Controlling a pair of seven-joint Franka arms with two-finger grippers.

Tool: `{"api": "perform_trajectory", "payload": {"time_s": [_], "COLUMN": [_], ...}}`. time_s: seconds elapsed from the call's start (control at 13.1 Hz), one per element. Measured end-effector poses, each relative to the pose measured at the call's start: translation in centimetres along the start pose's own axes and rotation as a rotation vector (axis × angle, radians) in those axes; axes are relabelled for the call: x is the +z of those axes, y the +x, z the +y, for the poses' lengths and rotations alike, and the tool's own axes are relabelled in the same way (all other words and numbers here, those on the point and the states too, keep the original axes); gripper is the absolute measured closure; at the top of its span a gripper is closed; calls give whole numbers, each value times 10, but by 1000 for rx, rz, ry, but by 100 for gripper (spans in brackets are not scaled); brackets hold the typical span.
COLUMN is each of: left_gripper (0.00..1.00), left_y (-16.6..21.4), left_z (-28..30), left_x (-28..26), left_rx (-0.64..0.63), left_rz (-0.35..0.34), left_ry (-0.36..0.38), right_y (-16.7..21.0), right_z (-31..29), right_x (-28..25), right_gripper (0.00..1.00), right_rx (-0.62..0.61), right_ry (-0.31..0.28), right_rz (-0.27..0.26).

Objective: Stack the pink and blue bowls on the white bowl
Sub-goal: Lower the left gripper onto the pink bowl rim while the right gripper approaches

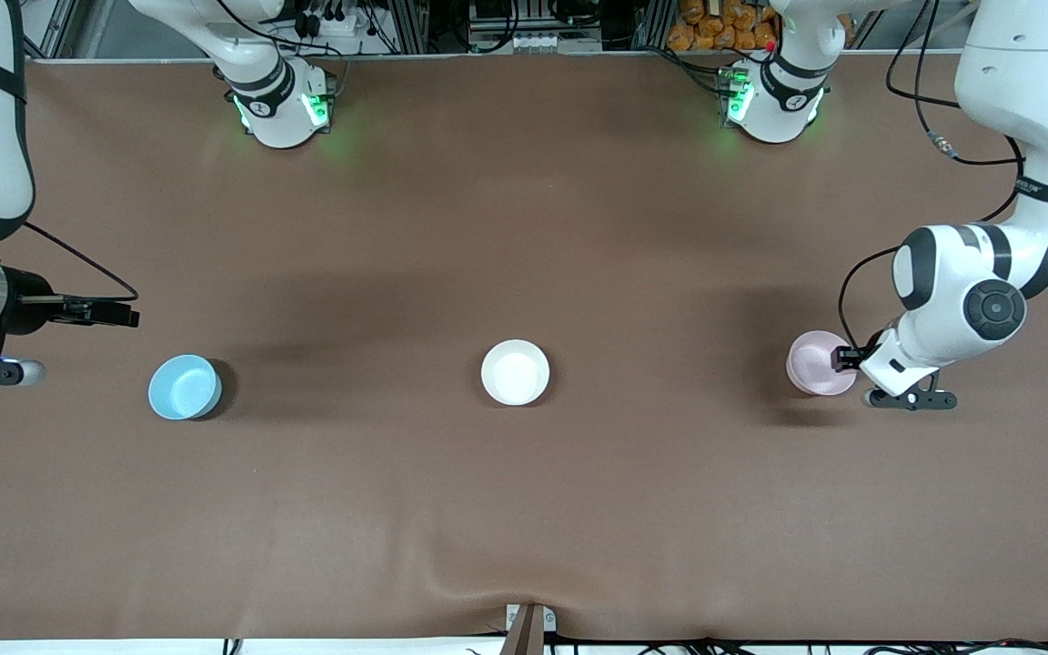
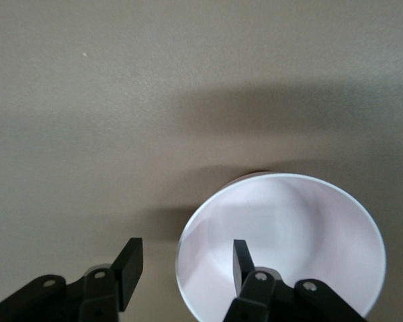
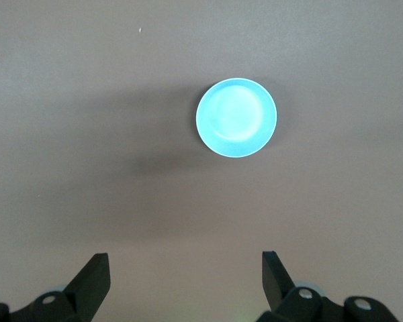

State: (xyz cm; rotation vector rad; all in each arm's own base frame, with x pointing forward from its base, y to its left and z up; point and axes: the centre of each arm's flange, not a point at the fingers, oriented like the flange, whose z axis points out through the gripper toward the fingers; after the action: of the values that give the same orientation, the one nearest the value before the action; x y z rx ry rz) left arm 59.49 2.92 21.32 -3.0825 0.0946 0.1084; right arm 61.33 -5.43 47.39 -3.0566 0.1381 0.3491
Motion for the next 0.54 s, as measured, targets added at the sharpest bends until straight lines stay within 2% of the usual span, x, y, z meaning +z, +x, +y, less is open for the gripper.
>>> {"api": "perform_trajectory", "payload": {"time_s": [0.15,0.38,0.54], "left_gripper": [59,95,96], "left_y": [0,3,6], "left_z": [0,-1,0], "left_x": [6,1,-10], "left_rx": [1,12,16], "left_rz": [1,15,35], "left_ry": [-1,-1,1], "right_y": [1,0,0], "right_z": [0,0,2], "right_x": [3,8,12], "right_gripper": [0,0,0], "right_rx": [-4,-6,-21], "right_ry": [0,0,1], "right_rz": [-6,-17,-25]}}
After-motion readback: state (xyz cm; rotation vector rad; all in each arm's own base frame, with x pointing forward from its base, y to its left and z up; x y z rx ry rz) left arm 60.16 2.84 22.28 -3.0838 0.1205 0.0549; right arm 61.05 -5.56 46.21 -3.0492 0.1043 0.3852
